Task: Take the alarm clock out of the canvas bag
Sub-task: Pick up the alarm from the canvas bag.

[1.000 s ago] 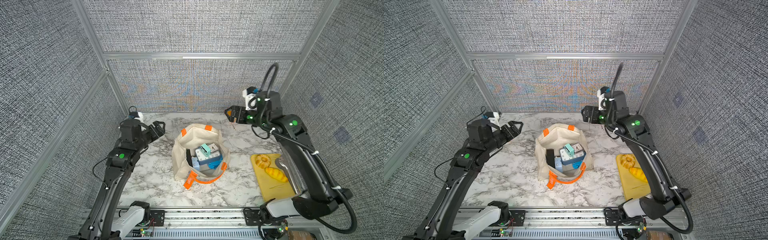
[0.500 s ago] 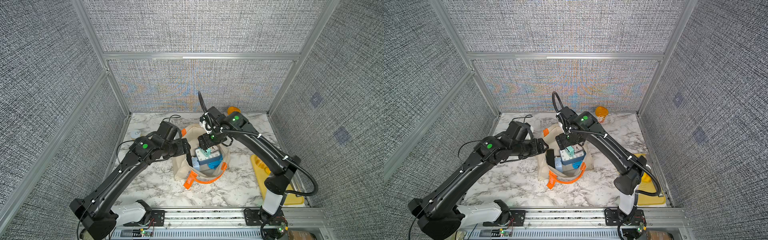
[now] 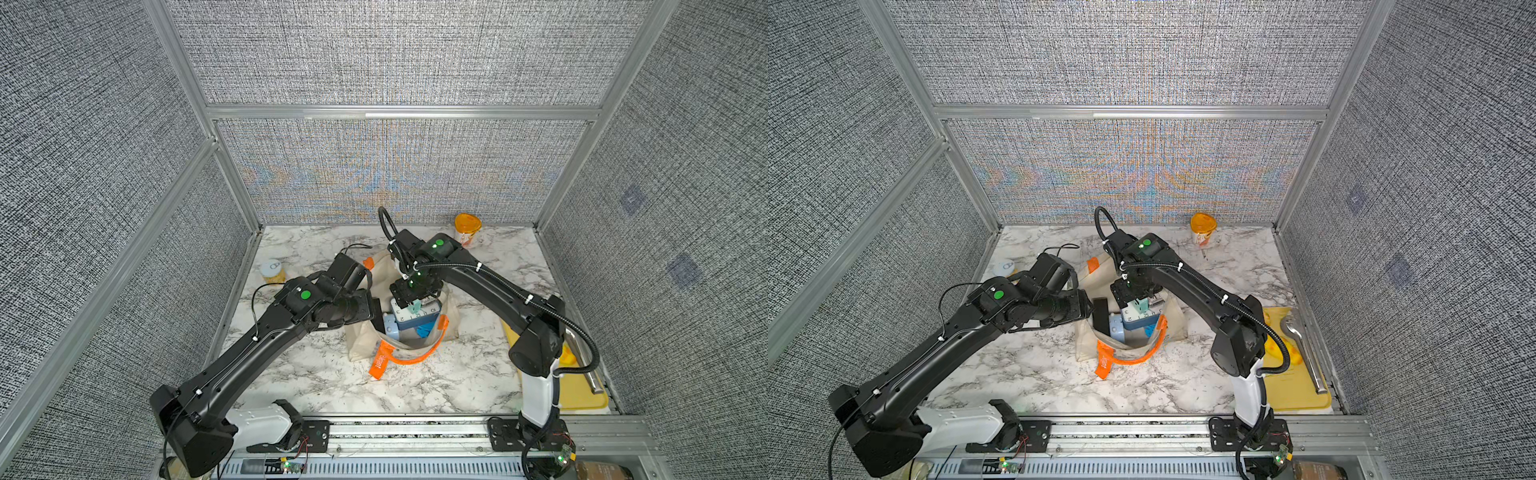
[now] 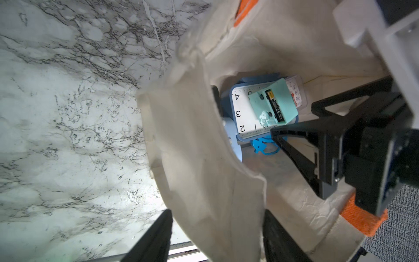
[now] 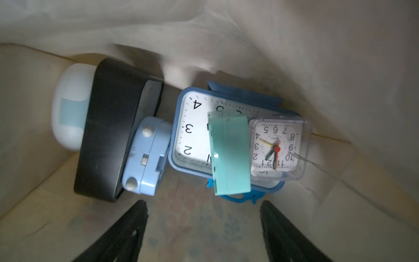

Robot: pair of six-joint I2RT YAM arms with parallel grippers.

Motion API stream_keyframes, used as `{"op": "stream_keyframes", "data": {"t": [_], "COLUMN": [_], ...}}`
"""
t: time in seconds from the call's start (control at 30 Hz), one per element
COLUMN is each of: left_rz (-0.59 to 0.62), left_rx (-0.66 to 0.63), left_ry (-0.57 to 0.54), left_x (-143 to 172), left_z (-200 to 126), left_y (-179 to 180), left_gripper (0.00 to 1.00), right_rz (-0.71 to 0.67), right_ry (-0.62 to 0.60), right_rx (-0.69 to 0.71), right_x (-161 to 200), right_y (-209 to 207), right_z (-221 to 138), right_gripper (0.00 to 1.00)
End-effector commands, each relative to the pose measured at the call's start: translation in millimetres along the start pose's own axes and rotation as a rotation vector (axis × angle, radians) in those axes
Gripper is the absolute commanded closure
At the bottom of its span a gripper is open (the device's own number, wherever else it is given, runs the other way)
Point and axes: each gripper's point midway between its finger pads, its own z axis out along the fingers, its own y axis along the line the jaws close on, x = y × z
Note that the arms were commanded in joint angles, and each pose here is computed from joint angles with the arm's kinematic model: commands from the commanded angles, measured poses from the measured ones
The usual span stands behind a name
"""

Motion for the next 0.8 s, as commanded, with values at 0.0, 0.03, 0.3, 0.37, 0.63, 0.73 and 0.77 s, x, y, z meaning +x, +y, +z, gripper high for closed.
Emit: {"op": "stream_keyframes", "data": {"t": [0.0, 0.03, 0.3, 0.37, 0.63, 0.73, 0.77], "left_rz": [-0.006, -0.006, -0.005, -0.001, 0.001, 0.002, 0.001], "left_rx": [-0.011, -0.007, 0.031, 0.031, 0.032, 0.038, 0.040], "left_ry": [-0.026, -0.029, 0.014, 0.012, 0.007, 0.009, 0.009], "left_x": [-3, -3, -1, -2, -2, -1, -1], "left_z": [-3, -4, 8, 8, 8, 9, 10], "left_y": [4, 3, -8, -9, -8, -9, -10], "left_gripper": [0.44, 0.47, 0.65, 0.65, 0.65, 0.65, 0.65], "right_rz": [0.004, 0.004, 0.017, 0.021, 0.021, 0.021, 0.019], "right_ry": [-0.020, -0.015, -0.008, -0.011, 0.002, 0.007, 0.010], "right_rx": [0.043, 0.044, 0.043, 0.046, 0.076, 0.081, 0.083], "right_x": [-8, -8, -13, -13, -10, -10, -9], "right_y": [-9, -9, -7, -7, -12, -13, -13], "right_z": [6, 8, 20, 23, 35, 39, 40], "right_gripper": [0.19, 0.19, 0.19, 0.19, 0.21, 0.25, 0.26]}}
